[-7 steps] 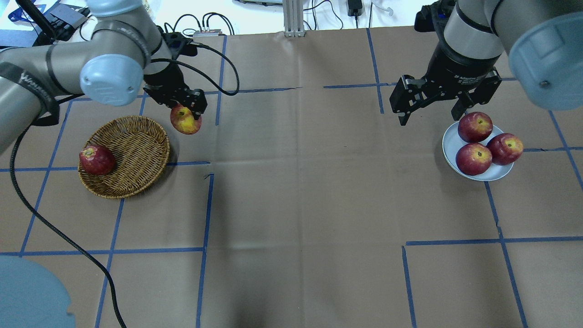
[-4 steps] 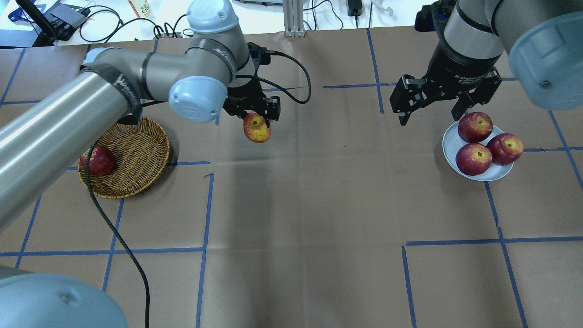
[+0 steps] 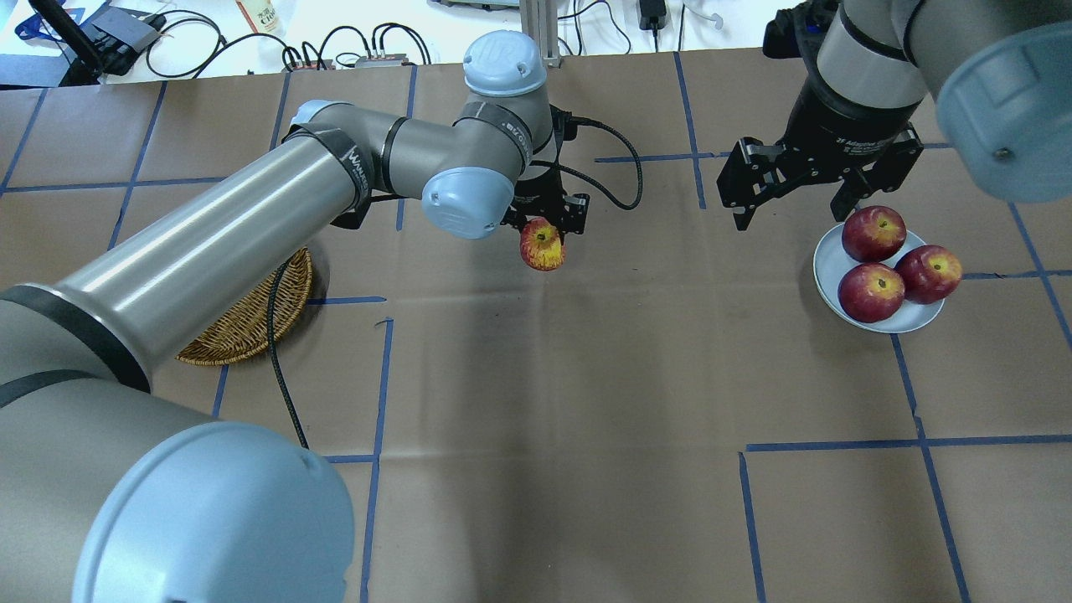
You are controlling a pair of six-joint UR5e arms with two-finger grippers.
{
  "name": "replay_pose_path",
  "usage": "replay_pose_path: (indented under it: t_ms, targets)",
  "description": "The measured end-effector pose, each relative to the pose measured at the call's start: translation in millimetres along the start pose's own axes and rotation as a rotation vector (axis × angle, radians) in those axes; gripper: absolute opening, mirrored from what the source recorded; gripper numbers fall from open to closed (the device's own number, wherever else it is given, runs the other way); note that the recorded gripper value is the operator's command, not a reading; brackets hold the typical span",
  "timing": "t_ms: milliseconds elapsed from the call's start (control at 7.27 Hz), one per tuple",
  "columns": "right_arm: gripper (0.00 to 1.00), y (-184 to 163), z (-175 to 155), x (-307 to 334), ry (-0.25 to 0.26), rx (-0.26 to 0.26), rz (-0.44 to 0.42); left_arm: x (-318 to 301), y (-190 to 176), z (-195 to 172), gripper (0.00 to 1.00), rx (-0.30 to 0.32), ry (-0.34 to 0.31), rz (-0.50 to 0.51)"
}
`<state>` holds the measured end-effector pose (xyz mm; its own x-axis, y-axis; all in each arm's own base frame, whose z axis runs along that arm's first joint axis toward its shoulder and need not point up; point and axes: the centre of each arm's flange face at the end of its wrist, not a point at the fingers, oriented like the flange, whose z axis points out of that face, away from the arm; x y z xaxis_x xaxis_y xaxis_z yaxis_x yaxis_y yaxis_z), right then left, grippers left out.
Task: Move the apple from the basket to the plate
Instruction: 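Carry the apple with the left gripper to the table center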
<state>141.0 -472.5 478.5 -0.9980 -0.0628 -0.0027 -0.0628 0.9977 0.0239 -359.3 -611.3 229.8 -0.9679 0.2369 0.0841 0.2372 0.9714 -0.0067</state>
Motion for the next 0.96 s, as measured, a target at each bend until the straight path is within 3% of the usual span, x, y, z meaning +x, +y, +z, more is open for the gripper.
replay_pose_path:
  t_ms: [550, 825, 962]
  targets:
    - [1.0, 0, 0, 0, 0.0, 0.0, 0.0, 9, 5, 18, 0.62, -0.006, -0.016, 0.011]
    - [1.0, 0, 0, 0, 0.0, 0.0, 0.0, 10, 5, 26, 0.75, -0.014, -0.018, 0.013]
    - [1.0, 0, 0, 0, 0.0, 0.0, 0.0, 10, 5, 28, 0.86, -0.015, -0.018, 0.008]
